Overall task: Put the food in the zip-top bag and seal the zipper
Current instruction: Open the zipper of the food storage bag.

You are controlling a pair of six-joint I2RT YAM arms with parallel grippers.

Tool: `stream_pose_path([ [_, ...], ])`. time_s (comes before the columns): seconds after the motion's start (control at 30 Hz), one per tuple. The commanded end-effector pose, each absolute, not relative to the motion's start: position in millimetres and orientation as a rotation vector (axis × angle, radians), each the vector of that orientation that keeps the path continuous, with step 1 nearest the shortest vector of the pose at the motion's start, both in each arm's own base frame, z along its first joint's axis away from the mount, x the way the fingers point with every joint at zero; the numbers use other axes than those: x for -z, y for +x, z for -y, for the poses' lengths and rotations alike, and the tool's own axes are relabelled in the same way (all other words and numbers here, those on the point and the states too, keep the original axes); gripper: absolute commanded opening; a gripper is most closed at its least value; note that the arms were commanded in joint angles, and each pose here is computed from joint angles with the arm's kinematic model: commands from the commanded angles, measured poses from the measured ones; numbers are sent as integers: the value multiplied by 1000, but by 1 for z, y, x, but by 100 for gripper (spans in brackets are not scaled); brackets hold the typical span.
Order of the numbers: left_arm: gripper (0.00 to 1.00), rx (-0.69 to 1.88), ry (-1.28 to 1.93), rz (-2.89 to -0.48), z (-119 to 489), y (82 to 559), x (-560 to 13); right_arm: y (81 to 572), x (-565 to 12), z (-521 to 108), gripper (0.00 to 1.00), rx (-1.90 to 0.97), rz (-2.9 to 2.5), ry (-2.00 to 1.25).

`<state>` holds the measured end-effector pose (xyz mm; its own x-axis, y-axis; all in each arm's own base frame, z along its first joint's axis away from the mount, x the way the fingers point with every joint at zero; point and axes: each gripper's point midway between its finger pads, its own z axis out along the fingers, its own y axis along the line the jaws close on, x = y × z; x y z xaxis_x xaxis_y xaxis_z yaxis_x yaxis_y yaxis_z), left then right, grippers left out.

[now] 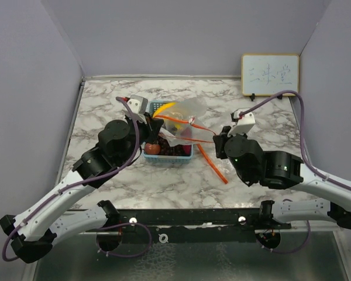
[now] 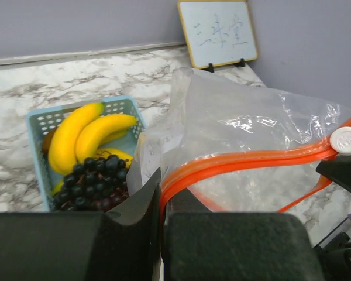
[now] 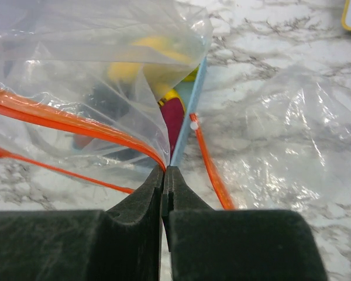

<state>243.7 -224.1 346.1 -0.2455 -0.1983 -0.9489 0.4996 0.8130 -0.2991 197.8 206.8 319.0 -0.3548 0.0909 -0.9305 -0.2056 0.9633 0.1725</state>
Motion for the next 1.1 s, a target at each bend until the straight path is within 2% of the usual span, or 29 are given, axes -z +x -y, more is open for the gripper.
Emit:
stream_pose_path([
  [0.0,0,351,173,-1782,159,243,-345,225,-347,-240,2,-281,-1737,-105],
  [0.13,0,253,107,-1755,125,235,-368,247,-365,-303,2,-407,-1651,-186],
  [0.27,0,119,54,-1763,98,234,-371,275,-351,-358,2,-479,-1670,-259],
  [0.3,0,83,46,-1777,94,235,-367,281,-344,-371,6,-489,-1683,-283],
  [0.33,0,43,40,-1797,90,236,-360,287,-337,-383,12,-503,-1694,-307],
  [0.53,0,-143,-33,-1907,83,248,-304,302,-309,-427,65,-576,-1698,-464],
  [0.6,0,-182,-48,-1946,87,252,-284,297,-310,-430,76,-591,-1683,-519],
  [0.77,0,-325,-77,-2012,84,258,-250,264,-327,-428,92,-725,-1586,-684],
  [0.9,0,-402,-105,-2027,77,257,-234,248,-330,-403,93,-766,-1576,-676],
  [1.07,0,-401,-128,-2009,69,253,-232,264,-320,-364,91,-684,-1644,-531],
])
